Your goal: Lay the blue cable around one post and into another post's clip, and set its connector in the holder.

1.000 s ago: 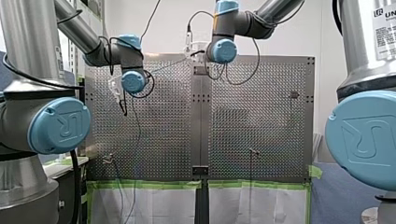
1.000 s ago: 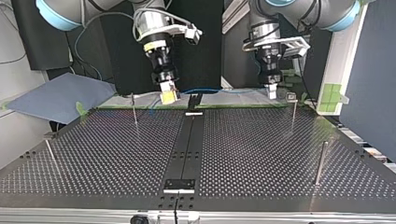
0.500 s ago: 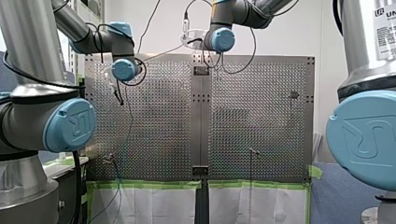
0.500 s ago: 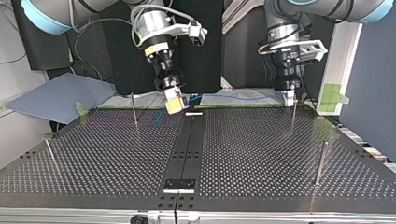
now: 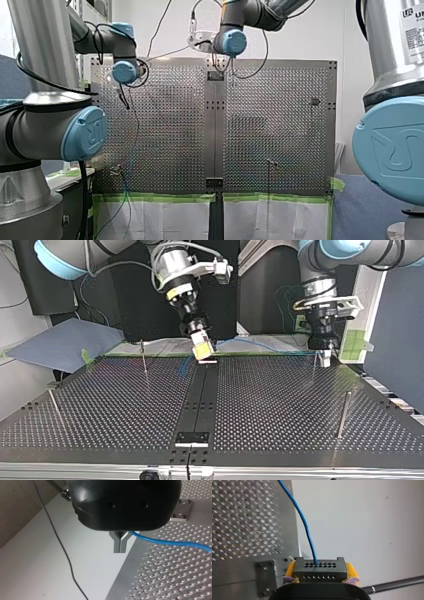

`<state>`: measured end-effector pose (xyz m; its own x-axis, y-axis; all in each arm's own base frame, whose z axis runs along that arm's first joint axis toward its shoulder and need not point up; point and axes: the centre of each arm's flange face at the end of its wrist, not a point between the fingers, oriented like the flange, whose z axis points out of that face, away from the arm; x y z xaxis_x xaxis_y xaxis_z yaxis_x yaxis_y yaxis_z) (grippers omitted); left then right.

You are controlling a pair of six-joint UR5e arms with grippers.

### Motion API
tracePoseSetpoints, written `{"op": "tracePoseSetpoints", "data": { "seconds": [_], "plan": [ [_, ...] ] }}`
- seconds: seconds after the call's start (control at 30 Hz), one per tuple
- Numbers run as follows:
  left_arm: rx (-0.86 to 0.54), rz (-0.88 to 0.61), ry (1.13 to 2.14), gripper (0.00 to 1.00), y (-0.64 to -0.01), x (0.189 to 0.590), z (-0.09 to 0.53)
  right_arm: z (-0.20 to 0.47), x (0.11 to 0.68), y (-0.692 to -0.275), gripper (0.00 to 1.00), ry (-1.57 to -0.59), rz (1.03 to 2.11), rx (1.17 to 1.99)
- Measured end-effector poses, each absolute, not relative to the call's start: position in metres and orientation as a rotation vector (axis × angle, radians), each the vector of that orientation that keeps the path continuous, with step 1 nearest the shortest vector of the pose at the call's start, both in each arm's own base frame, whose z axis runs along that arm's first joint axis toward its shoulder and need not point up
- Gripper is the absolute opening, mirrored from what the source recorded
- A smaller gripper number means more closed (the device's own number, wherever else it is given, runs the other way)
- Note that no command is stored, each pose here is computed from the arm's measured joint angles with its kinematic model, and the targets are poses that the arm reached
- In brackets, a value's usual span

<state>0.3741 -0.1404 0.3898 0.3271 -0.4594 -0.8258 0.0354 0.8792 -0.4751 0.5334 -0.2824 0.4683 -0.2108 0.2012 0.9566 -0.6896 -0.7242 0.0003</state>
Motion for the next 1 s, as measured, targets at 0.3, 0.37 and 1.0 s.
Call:
{"op": "tracePoseSetpoints", "data": {
  "seconds": [0.3,0.37,1.0],
  "plan": [
    [-0.408,-0.330,1.148,0.00,-0.116,0.393,0.415,0.446,0.561,-0.286,0.00,-0.581,1.993,1.510],
    [-0.420,-0.324,1.138,0.00,-0.109,0.396,0.417,0.444,0.565,-0.288,0.00,-0.577,2.001,1.509],
    [-0.488,-0.235,0.993,0.00,-0.035,0.440,0.443,0.459,0.601,-0.311,0.00,-0.553,2.020,1.521]
  ]
}}
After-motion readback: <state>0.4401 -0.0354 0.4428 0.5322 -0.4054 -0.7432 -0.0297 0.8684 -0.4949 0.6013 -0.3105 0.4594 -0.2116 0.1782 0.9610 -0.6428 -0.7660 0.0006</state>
